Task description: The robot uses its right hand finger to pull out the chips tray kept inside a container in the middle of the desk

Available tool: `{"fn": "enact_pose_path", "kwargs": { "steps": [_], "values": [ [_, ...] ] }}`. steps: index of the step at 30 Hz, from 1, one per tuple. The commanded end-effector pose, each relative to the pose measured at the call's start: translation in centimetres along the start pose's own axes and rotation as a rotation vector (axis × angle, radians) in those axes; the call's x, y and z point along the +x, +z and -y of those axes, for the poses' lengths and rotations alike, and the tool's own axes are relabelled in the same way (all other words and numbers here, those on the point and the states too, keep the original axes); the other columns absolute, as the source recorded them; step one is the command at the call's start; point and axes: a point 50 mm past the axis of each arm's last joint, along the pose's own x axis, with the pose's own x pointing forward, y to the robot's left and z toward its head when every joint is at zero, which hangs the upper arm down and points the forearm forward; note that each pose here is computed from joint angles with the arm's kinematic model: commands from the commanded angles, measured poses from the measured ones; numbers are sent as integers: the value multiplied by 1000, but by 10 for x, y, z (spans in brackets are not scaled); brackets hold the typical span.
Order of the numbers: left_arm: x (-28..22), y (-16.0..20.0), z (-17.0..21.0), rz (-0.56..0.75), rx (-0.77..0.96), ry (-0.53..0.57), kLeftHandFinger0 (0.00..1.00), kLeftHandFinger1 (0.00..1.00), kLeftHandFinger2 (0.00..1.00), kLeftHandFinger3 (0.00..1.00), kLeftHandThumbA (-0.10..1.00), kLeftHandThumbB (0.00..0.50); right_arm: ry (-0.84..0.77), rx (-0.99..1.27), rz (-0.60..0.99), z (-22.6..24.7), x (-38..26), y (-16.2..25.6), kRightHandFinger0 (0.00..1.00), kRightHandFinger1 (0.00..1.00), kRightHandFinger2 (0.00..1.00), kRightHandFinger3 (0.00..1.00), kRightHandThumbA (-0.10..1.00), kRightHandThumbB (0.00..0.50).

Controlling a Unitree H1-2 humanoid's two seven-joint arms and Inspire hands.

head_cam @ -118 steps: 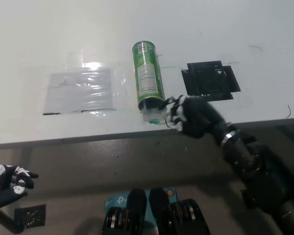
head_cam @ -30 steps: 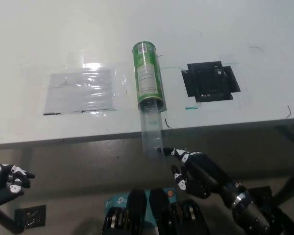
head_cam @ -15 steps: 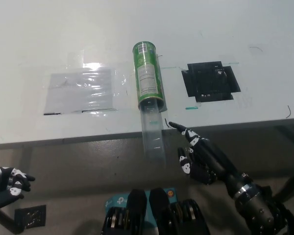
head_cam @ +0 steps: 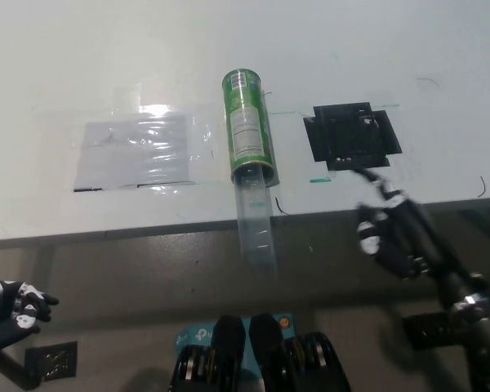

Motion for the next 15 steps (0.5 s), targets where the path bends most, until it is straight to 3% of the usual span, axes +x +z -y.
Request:
{"fn": "enact_pose_path", "kwargs": {
  "steps": [1,3,7,12,13,15],
  "values": [
    [-4,6,-8,8,21,31,543,551,623,794,-74,0,-117,60,44,26,-3,6,0,0,942,923,-100,156],
    [-4,5,-8,8,14,31,550,555,624,787,-73,0,-152,82,11,31,-8,2,0,0,927,928,-100,131],
    [-4,5,-8,5,17,32,538,550,629,795,-74,0,-251,148,-63,35,-22,-10,0,0,876,874,-100,181],
    [-5,5,-8,4,26,30,551,560,632,802,-67,0,-321,246,-126,33,-36,-26,0,0,806,882,-100,175],
    [-5,5,-8,4,26,30,560,570,645,802,-77,0,-322,247,-126,33,-36,-26,0,0,807,889,-100,145],
    [-4,4,-9,0,30,35,538,550,633,787,-92,0,-392,315,-181,28,-46,-37,0,0,773,860,-100,173]
  ]
}}
